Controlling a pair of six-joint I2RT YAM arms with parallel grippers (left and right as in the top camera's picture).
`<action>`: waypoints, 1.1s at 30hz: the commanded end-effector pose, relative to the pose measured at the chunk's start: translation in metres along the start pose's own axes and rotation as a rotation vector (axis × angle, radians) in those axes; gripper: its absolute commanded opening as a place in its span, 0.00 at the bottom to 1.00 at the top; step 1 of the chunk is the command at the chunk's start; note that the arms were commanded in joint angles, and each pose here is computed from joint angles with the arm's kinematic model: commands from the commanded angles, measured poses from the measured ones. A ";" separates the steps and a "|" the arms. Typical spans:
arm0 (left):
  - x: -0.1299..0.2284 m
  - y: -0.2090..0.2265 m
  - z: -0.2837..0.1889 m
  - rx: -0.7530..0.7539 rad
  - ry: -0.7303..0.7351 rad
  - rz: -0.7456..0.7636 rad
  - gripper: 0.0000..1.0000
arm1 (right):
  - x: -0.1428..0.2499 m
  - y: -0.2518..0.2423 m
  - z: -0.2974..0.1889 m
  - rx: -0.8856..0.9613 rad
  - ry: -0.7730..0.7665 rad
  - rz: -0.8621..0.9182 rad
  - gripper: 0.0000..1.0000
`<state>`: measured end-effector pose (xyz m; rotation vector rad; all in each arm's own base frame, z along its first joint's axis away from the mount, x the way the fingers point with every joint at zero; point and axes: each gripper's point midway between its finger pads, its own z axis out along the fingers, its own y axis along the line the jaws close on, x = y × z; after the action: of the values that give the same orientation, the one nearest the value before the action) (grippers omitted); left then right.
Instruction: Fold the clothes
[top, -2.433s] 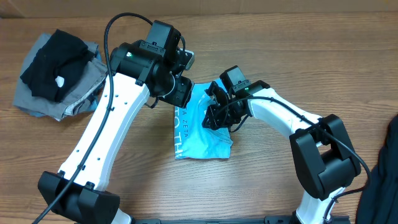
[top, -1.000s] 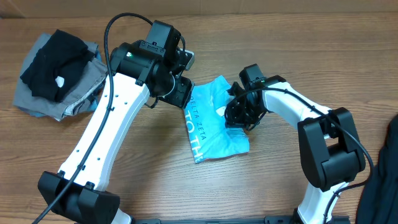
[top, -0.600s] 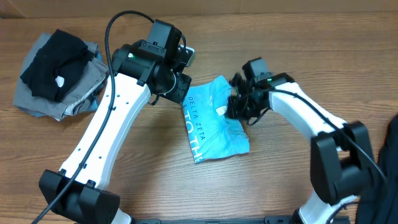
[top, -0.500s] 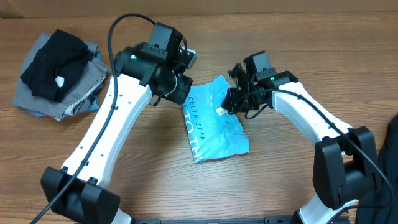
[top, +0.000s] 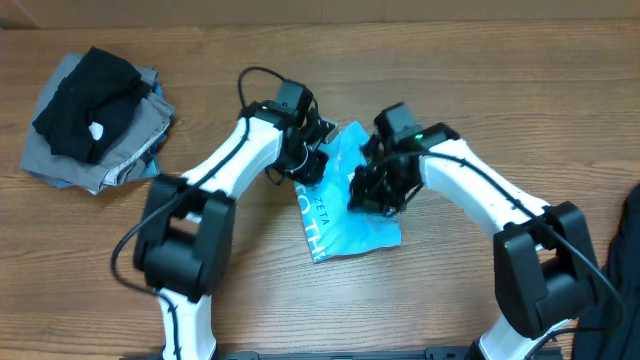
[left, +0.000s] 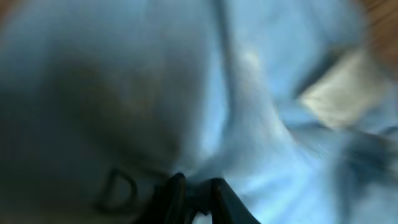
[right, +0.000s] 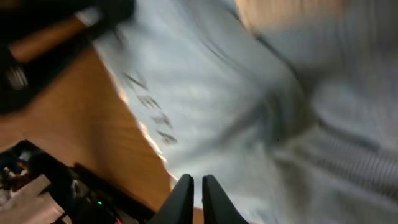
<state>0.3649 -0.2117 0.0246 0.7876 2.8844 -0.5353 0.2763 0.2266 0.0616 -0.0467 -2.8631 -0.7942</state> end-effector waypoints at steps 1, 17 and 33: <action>0.017 0.024 0.019 -0.060 0.073 -0.039 0.18 | 0.013 -0.040 0.017 0.168 0.005 0.143 0.10; 0.033 0.050 -0.031 -0.062 0.064 -0.211 0.33 | -0.009 -0.106 -0.017 0.131 -0.081 0.203 0.19; -0.020 0.040 -0.080 -0.082 -0.202 -0.030 0.08 | -0.012 0.021 -0.016 -0.203 -0.111 0.114 0.12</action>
<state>0.3999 -0.1612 0.1144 0.5668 2.6923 -0.4830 0.3053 0.2039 0.0826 -0.2187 -2.9109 -1.0398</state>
